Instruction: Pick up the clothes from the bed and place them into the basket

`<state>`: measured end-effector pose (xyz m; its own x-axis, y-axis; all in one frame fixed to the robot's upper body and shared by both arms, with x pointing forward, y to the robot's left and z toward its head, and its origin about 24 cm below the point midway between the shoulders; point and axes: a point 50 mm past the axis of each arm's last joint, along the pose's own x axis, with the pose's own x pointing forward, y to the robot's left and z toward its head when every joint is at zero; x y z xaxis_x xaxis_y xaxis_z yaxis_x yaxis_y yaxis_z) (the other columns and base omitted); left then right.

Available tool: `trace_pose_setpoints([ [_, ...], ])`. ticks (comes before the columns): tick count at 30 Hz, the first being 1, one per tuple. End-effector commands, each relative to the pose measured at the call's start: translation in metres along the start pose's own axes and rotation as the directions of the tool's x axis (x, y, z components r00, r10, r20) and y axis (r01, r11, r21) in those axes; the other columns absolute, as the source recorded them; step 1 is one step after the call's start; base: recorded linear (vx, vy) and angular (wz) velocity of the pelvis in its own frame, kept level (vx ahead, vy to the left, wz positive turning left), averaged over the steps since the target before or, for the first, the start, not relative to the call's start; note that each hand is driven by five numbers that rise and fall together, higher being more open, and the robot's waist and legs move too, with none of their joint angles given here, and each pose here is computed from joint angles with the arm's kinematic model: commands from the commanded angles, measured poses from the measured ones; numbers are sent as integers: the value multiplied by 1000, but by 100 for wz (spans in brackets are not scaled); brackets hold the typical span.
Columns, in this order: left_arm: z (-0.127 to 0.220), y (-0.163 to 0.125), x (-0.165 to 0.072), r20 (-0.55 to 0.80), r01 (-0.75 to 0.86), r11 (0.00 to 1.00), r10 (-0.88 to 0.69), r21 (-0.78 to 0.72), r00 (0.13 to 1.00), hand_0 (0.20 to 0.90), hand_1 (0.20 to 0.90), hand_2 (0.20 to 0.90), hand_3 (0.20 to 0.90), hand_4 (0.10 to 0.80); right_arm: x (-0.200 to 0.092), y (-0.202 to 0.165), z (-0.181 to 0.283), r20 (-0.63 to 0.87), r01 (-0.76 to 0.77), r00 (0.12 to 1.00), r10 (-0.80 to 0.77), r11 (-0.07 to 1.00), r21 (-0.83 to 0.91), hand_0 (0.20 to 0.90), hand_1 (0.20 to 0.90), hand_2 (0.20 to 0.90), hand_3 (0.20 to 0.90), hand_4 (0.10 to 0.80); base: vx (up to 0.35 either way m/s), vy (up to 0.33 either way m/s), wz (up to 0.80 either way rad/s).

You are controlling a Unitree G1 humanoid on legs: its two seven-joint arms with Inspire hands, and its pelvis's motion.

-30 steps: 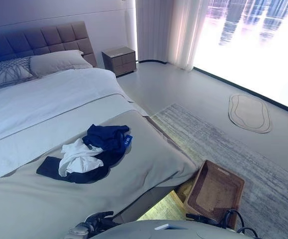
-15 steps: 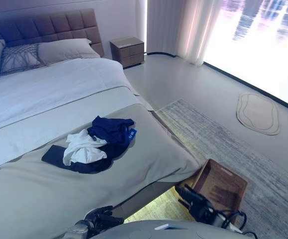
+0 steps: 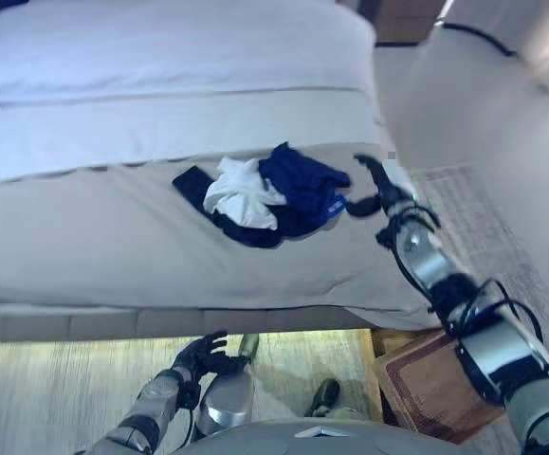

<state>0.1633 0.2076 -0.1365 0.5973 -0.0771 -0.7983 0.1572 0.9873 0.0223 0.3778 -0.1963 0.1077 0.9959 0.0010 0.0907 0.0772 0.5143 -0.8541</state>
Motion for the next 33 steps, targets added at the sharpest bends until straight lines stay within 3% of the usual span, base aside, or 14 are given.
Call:
trace_pose_setpoints([
  [1, -26, 38, -16, -116, -80, 994, 88, 70, 989, 900, 900, 900, 900, 800, 27, -51, 73, 273, 222, 945, -182, 967, -126, 900, 900, 900, 900, 800, 37, -48, 44],
  [9, -7, 62, -21, 8, -116, 993, 115, 33, 993, 900, 900, 900, 900, 800, 52, -99, 81, 143, 324, 945, -295, 910, -260, 900, 900, 900, 900, 800, 5, -18, 40],
  [15, 19, 66, -22, 172, -106, 994, 103, 8, 980, 900, 900, 900, 900, 800, 60, -122, 73, -21, 288, 949, -314, 894, -344, 900, 900, 900, 900, 800, -29, 23, 27],
  [18, 30, 68, -23, 228, -100, 995, 98, -4, 969, 900, 900, 900, 900, 800, 60, -127, 63, -150, 196, 950, -274, 897, -396, 900, 900, 900, 900, 800, -6, -9, 13],
  [19, 33, 69, -24, 243, -98, 995, 95, -1, 965, 900, 900, 900, 900, 800, 60, -127, 58, -207, 147, 946, -248, 902, -407, 782, 782, 782, 763, 663, 1, -34, 7],
  [20, 34, 69, -24, 249, -97, 995, 94, -3, 964, 900, 900, 900, 900, 800, 60, -127, 56, -235, 118, 944, -231, 903, -413, 507, 507, 507, 442, 342, -2, -29, 8],
  [22, 36, 69, -25, 259, -99, 995, 97, -8, 961, 900, 900, 900, 900, 800, 60, -129, 53, -260, 96, 941, -217, 907, -410, 300, 300, 300, 200, 100, -4, -23, 11],
  [29, 30, 71, -27, 243, -113, 994, 111, -4, 964, 900, 900, 900, 900, 800, 62, -147, 73, -174, 194, 944, -280, 899, -393, 300, 300, 300, 200, 100, -1, -32, -4],
  [31, 27, 72, -28, 230, -127, 992, 123, 0, 965, 900, 900, 900, 900, 800, 61, -162, 92, -44, 363, 916, -398, 870, -333, 300, 300, 300, 200, 100, -5, -75, -9],
  [32, 24, 72, -28, 223, -135, 991, 132, 0, 966, 900, 900, 900, 900, 800, 59, -172, 107, 35, 478, 873, -486, 841, -254, 300, 300, 300, 200, 100, -17, -78, -7],
  [33, 18, 70, -29, 210, -148, 989, 147, -10, 966, 900, 900, 900, 900, 800, 51, -186, 133, 144, 631, 774, -616, 769, -106, 300, 300, 300, 200, 100, -16, -54, -7],
])
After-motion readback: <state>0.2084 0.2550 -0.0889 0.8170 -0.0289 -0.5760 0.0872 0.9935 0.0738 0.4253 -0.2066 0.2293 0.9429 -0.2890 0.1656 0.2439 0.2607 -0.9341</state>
